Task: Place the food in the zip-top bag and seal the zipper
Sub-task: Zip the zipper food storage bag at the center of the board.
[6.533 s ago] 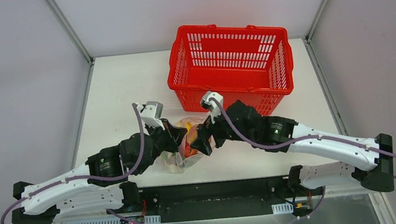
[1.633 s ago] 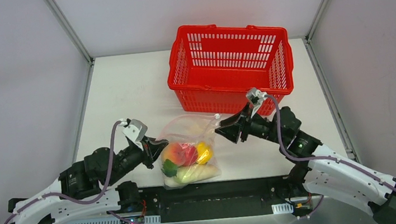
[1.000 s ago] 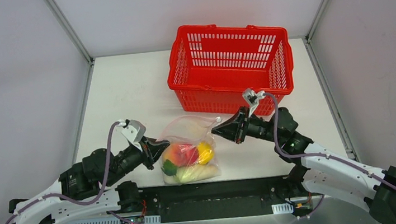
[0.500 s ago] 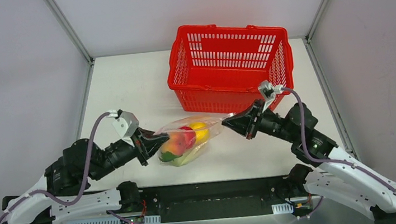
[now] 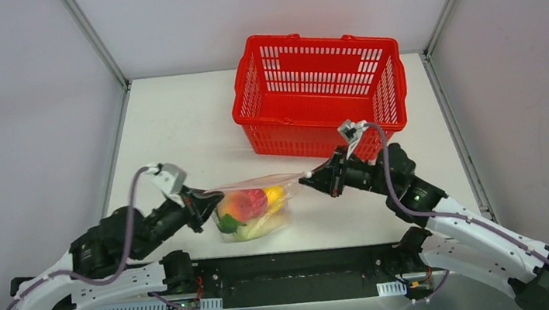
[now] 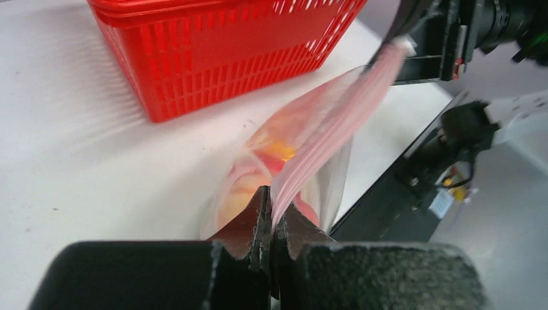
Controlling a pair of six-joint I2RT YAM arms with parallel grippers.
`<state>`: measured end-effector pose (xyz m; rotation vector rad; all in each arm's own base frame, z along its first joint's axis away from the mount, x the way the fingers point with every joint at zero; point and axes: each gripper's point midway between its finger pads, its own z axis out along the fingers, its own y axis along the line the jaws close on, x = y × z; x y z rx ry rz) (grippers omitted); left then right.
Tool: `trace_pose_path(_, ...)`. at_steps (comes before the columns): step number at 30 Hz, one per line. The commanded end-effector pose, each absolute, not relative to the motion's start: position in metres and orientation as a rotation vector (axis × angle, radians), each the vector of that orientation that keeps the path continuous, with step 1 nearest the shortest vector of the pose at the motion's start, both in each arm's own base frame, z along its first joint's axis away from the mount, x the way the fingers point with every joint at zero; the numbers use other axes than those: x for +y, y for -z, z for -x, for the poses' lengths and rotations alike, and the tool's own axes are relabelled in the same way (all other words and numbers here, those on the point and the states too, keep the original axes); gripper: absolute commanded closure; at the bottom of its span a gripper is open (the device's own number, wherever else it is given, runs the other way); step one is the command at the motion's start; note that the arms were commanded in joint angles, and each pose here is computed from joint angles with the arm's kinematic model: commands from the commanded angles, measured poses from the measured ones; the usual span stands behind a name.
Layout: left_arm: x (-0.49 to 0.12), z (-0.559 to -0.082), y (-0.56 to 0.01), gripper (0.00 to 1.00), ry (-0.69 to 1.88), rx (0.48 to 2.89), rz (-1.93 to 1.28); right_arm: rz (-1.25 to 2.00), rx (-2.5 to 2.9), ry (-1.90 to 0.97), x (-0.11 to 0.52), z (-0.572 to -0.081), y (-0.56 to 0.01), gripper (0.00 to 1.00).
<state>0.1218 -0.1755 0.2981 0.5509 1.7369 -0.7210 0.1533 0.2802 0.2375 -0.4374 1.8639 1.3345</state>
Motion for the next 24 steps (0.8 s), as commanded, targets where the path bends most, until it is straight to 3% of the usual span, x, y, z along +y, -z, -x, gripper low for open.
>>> trace_pose_path(1, -0.129, -0.135, -0.322, 1.0, 0.802, 1.599, -0.21, 0.477, 1.562, -1.441, 0.272, -0.136, -0.304, 1.0)
trace_pose_path(16, -0.158, -0.127, -0.308, 1.0, 0.794, 1.668, -0.374, 0.57, 1.646, -1.349, 0.269, -0.134, -0.284, 1.0)
trace_pose_path(20, -0.163, -0.127, -0.311, 1.0, 0.808, 1.654, -0.376, 0.531, 1.659, -1.287, 0.264, -0.144, -0.277, 0.8)
trace_pose_path(24, -0.164, -0.123, -0.311, 1.0, 0.839, 1.637, -0.39, 0.548, 1.659, -1.241, 0.263, -0.148, -0.27, 0.71)
